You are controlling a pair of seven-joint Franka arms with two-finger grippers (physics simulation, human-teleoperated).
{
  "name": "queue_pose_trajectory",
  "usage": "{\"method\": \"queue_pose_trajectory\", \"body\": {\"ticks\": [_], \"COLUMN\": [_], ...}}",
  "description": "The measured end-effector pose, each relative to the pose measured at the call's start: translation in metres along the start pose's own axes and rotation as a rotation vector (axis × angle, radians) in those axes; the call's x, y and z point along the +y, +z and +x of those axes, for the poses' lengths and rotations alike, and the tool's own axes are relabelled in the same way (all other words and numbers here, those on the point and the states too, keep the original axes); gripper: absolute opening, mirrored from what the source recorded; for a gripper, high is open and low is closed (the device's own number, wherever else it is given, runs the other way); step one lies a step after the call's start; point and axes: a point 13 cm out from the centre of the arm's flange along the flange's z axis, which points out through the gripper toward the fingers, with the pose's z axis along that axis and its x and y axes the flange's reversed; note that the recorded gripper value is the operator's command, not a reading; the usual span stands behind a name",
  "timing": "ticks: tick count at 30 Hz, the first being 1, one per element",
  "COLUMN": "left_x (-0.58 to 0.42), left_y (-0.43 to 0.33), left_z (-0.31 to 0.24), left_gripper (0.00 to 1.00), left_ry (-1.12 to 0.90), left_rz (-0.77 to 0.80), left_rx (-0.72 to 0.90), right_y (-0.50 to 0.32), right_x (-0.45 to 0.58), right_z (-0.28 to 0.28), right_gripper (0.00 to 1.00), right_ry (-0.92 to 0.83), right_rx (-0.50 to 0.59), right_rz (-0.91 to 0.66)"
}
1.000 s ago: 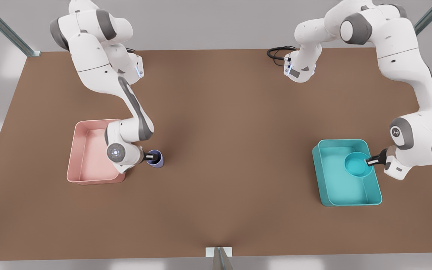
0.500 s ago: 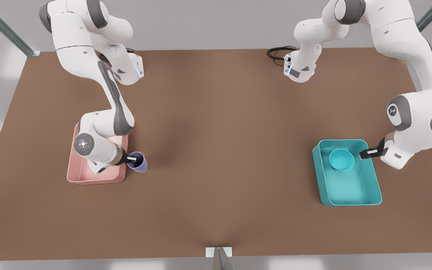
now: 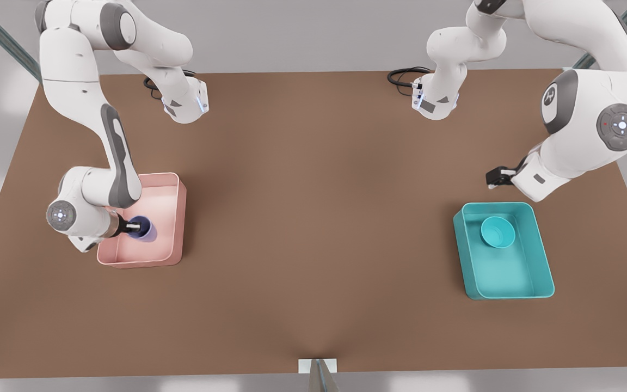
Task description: Put the bowls and cups in different boxes
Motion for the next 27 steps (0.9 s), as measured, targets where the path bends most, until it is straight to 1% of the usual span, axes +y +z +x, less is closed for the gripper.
{"method": "queue_pose_trajectory", "body": {"ticks": [3,4,5,10,13,17,19,23,25,27], "left_x": [-0.002,-0.002,-0.002,0.001,0.003,0.003,0.004,0.004,0.002,0.001], "left_y": [0.003,0.004,0.004,0.008,0.010,0.013,0.016,0.011,0.010,0.009], "left_z": [0.004,0.004,0.005,0.006,0.006,0.005,0.004,0.004,0.005,0.006], "left_gripper": [1.00,1.00,1.00,1.00,1.00,1.00,1.00,1.00,1.00,1.00], "left_ry": [-0.002,-0.003,-0.004,-0.013,-0.019,-0.022,-0.024,-0.026,-0.024,-0.023], "left_rz": [0.003,0.004,0.004,0.006,0.007,0.006,0.006,0.004,0.005,0.005], "left_rx": [0.019,0.024,0.027,0.043,0.049,0.055,0.060,0.050,0.051,0.051], "right_y": [0.021,0.024,0.025,0.021,-0.012,-0.109,-0.185,-0.306,-0.335,-0.338], "right_x": [0.007,0.009,0.010,0.005,0.008,0.026,0.042,0.067,0.086,0.083], "right_z": [-0.013,-0.016,-0.019,-0.029,-0.031,-0.006,-0.002,0.013,0.022,0.036], "right_gripper": [0.21,0.52,0.99,1.00,1.00,1.00,1.00,1.00,1.00,1.00], "right_ry": [-0.025,-0.032,-0.036,-0.048,-0.054,-0.080,-0.117,-0.186,-0.220,-0.206], "right_rx": [-0.022,-0.032,-0.041,-0.082,-0.123,-0.168,-0.197,-0.233,-0.215,-0.168], "right_rz": [-0.025,-0.033,-0.039,-0.015,-0.023,-0.070,-0.076,0.011,0.053,0.065]}}
